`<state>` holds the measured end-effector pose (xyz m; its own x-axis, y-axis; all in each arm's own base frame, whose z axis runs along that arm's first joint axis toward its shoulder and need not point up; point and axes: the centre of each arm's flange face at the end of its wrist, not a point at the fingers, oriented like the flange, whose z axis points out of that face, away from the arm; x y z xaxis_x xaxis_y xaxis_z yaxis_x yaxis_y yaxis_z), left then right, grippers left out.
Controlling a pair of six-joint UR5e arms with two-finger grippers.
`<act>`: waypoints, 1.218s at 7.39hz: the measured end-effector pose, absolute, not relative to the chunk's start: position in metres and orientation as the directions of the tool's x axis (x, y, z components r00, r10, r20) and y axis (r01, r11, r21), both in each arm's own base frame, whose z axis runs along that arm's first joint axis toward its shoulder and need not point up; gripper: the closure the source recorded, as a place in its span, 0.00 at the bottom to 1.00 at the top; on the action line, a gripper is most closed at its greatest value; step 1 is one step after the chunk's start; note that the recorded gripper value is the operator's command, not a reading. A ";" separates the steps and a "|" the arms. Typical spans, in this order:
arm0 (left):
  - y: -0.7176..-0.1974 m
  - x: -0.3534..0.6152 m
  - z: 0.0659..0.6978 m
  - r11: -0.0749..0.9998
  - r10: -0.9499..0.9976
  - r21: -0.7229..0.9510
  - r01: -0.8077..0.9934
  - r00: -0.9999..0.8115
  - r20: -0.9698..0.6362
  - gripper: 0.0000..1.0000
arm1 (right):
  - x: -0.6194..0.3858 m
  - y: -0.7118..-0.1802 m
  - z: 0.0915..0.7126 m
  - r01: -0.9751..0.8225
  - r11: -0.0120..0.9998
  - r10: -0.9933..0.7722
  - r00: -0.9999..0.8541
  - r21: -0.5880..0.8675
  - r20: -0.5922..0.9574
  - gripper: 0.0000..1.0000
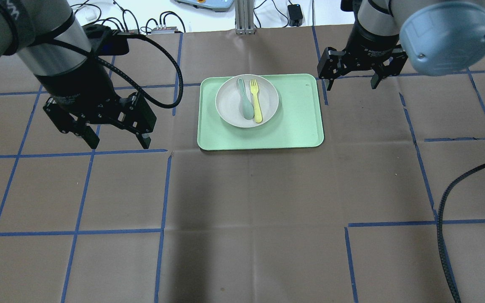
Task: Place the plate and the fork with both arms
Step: 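Open the left gripper and lift it away from the plate, then move the right gripper over the yellow fork while the left arm draws back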
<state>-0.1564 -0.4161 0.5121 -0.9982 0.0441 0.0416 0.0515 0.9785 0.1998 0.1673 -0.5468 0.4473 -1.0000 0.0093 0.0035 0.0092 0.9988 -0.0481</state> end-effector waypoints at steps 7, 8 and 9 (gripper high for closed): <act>-0.438 -0.143 0.503 0.998 0.043 0.050 0.041 -0.999 -0.027 0.00 | 0.320 -0.682 0.350 0.002 1.000 0.002 -1.000 -0.025 0.005 0.01; -0.440 -0.143 0.504 0.999 0.043 0.034 0.042 -0.999 -0.027 0.00 | 0.326 -0.691 0.330 0.001 1.000 0.001 -1.000 -0.018 0.004 0.04; -0.440 -0.143 0.505 0.999 0.043 0.028 0.042 -0.999 -0.028 0.00 | 0.329 -0.697 0.310 0.000 1.000 0.000 -1.000 -0.006 0.004 0.11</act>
